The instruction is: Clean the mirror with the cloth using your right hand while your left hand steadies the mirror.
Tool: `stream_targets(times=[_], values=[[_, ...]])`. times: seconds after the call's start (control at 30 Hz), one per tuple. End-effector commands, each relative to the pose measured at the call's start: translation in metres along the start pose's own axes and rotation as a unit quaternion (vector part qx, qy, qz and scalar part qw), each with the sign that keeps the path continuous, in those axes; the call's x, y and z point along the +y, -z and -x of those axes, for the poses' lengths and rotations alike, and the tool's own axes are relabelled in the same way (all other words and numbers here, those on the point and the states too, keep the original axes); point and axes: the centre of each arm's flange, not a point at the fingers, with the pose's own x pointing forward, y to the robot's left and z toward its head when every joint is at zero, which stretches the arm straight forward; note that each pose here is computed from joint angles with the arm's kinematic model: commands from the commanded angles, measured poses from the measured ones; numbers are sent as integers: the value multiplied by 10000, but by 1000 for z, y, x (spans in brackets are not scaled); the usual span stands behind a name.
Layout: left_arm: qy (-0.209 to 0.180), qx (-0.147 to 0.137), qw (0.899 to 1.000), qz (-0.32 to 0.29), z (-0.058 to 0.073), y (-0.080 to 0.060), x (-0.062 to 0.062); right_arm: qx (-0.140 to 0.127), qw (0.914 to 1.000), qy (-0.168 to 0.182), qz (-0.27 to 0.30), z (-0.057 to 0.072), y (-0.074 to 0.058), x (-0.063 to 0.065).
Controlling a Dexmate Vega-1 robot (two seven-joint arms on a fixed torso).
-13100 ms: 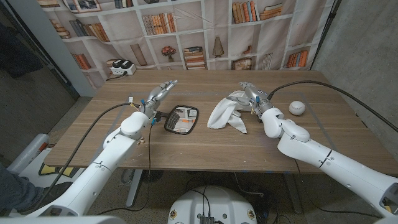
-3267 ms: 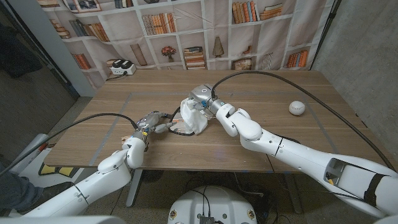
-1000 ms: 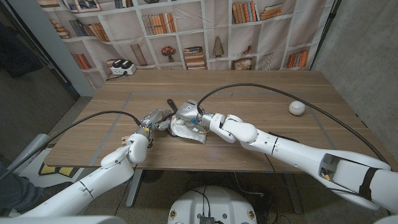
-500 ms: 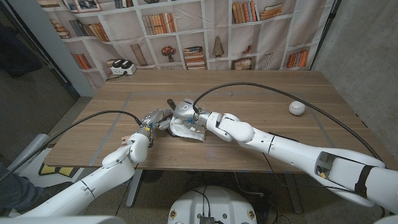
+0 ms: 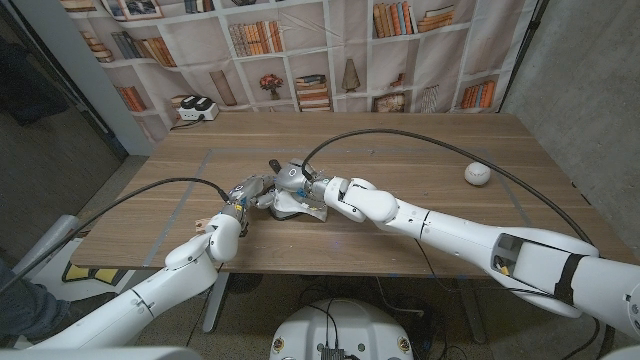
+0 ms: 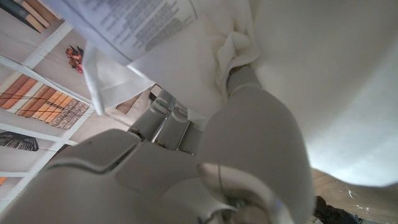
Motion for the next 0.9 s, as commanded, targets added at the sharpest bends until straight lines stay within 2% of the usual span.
stream_targets(times=[0.03,0.37,0.57,0.9], values=[[-41,42,10000,-4,5,-1,-1,211,9989,-414,-75,-12,13,14],[-40,44,10000,-23,5,-3,-2,587,9963,-604,-194,-26,34,23],[-55,56,10000,-4,5,-4,-3,820,9932,-763,-319,-28,46,28],[-131,50,9999,-70,2,-6,-3,804,9920,-848,-485,-20,43,29]])
